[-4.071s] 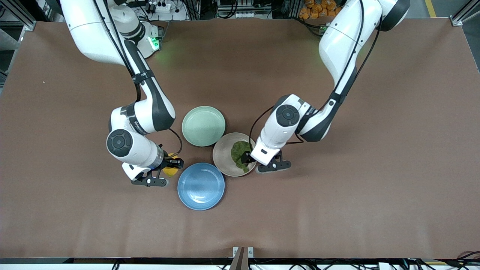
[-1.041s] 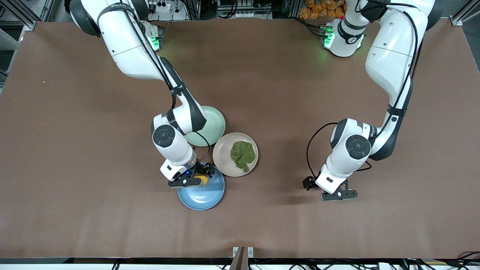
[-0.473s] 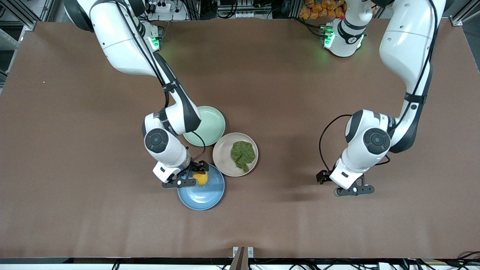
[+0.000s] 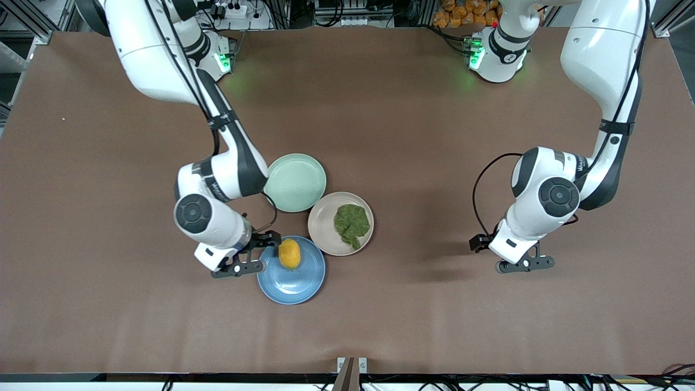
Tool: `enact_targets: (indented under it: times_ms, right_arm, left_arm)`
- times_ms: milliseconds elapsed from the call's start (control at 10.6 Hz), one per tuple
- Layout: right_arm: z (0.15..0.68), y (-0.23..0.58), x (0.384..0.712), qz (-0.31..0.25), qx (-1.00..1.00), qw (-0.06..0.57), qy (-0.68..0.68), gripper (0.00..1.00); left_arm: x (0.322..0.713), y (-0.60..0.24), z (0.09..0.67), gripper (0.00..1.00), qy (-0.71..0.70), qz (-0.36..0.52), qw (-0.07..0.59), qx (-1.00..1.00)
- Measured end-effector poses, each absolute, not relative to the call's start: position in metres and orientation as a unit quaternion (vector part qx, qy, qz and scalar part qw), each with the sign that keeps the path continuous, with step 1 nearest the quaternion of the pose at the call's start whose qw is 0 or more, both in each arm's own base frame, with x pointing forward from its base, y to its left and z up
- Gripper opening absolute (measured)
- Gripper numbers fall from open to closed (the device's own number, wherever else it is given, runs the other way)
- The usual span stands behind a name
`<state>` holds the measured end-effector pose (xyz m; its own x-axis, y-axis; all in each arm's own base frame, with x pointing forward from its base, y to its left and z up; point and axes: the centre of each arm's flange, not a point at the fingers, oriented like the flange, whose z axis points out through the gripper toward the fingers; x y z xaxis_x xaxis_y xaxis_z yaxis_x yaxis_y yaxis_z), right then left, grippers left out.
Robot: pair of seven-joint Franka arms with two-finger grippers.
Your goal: Place lemon and lettuce in plates
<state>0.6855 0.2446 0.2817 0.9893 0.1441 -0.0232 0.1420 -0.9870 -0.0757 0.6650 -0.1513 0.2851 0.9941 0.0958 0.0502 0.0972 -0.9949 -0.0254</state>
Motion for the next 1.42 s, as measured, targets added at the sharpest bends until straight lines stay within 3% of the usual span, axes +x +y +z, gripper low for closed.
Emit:
enact_targets:
  times_ms: [568,1420]
  right_arm:
    - [0.325,0.186,0.685,0.062,-0.994,0.038,-0.084,1.00]
    - [0.385,0.092,0.676,0.109,-0.987,0.055,-0.101,1.00]
  left_arm:
    - [0.639,-0.152,0.291,1.00,-0.056,0.067,0.031,-0.996]
    - [0.597,-0.124,0.345,1.00,-0.031,0.064,0.013,-0.997]
